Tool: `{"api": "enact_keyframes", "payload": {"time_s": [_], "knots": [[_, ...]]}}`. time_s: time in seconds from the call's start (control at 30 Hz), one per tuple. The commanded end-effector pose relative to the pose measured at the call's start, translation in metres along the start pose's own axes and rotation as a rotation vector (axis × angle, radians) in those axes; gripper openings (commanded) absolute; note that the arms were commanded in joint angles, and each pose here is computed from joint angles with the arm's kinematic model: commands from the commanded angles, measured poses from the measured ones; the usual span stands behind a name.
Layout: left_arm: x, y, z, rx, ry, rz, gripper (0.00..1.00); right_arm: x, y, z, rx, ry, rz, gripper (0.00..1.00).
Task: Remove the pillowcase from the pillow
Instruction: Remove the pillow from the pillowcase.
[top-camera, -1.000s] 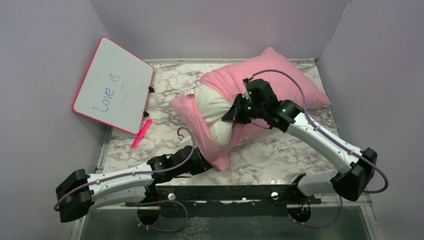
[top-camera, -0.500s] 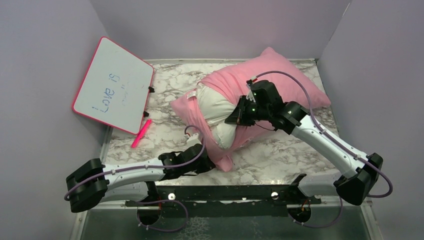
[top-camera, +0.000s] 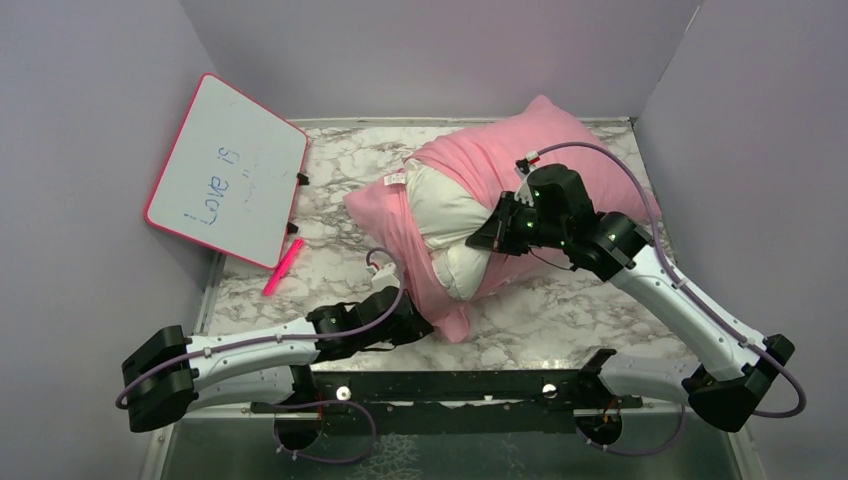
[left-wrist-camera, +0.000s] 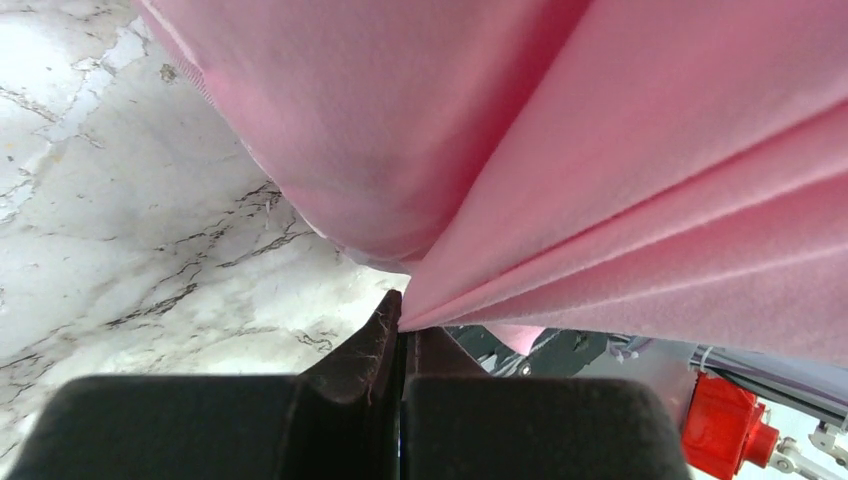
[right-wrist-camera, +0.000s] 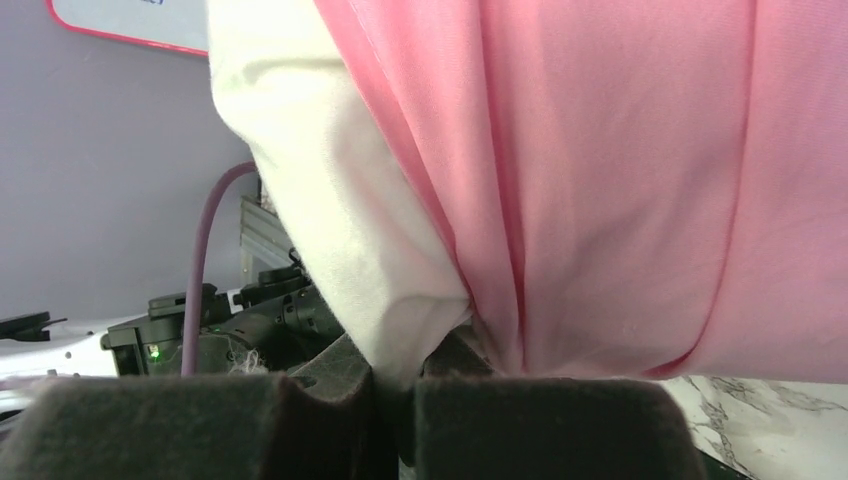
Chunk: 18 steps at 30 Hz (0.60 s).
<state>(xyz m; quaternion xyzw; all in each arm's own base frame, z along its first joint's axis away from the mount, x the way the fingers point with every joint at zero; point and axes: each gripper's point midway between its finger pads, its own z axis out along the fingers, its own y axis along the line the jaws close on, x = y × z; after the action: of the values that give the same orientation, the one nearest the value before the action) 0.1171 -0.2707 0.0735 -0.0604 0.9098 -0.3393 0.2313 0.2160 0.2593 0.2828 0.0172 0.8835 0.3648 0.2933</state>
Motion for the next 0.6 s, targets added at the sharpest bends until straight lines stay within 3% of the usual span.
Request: {"api": "enact_keyframes", "payload": {"time_s": [0.0,0.2,0.33,0.57], "knots": [[0.025,0.102,-0.017,-0.368,0.083,0.093,0.00,-0.069,0.077,-0.065,-0.306,-0.289,-0.026,0.01],[0.036,0.125,-0.019,-0.423,0.099,0.042,0.00,-0.079,0.109,-0.107,-0.409,-0.325,-0.086,0.01],[0.036,0.132,-0.021,-0.437,0.081,0.012,0.00,-0.084,0.104,-0.122,-0.362,-0.362,-0.098,0.01],[0.035,0.134,-0.023,-0.447,0.071,0.008,0.00,-0.073,0.088,-0.113,-0.302,-0.313,-0.125,0.01]]}}
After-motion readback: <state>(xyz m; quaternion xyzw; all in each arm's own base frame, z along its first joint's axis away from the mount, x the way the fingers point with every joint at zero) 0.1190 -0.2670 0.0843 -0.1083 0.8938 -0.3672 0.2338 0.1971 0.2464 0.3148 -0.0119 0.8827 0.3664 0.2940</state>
